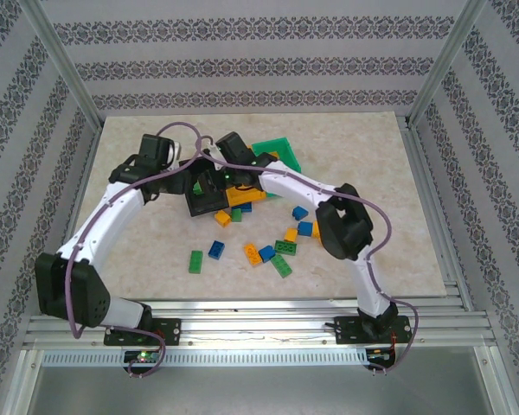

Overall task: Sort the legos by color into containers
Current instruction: Place the lego in the container, then pick up the lego from the center of the table, then move the container to the top-center of the table.

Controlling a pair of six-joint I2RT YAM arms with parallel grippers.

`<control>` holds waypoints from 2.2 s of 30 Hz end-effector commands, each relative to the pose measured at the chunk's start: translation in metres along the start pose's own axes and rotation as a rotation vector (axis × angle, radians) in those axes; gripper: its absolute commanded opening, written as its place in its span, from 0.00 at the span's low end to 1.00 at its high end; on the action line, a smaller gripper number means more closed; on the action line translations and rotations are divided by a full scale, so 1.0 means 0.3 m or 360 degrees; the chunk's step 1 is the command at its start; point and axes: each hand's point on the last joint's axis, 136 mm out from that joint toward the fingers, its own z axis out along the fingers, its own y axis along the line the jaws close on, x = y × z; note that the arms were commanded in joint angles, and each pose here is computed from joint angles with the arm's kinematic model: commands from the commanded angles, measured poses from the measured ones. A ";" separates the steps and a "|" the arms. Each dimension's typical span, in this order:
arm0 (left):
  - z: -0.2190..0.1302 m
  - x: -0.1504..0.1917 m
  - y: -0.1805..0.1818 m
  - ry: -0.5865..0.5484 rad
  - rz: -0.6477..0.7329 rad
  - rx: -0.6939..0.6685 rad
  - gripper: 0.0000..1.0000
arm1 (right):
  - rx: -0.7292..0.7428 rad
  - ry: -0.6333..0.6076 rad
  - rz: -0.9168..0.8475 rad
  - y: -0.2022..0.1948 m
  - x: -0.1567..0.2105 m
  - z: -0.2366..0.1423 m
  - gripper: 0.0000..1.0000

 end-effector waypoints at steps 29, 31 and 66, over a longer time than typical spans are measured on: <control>0.346 0.147 -0.137 0.0579 -0.0426 0.0532 0.59 | 0.0205 0.0336 0.0105 -0.162 0.432 -0.093 0.53; 0.371 0.151 -0.141 0.0594 -0.0444 0.0549 0.59 | 0.0224 0.0349 0.0119 -0.181 0.434 -0.077 0.53; 0.266 -0.065 -0.072 0.0215 -0.0442 0.0545 0.65 | 0.0334 0.0249 0.0087 -0.181 0.365 -0.129 0.25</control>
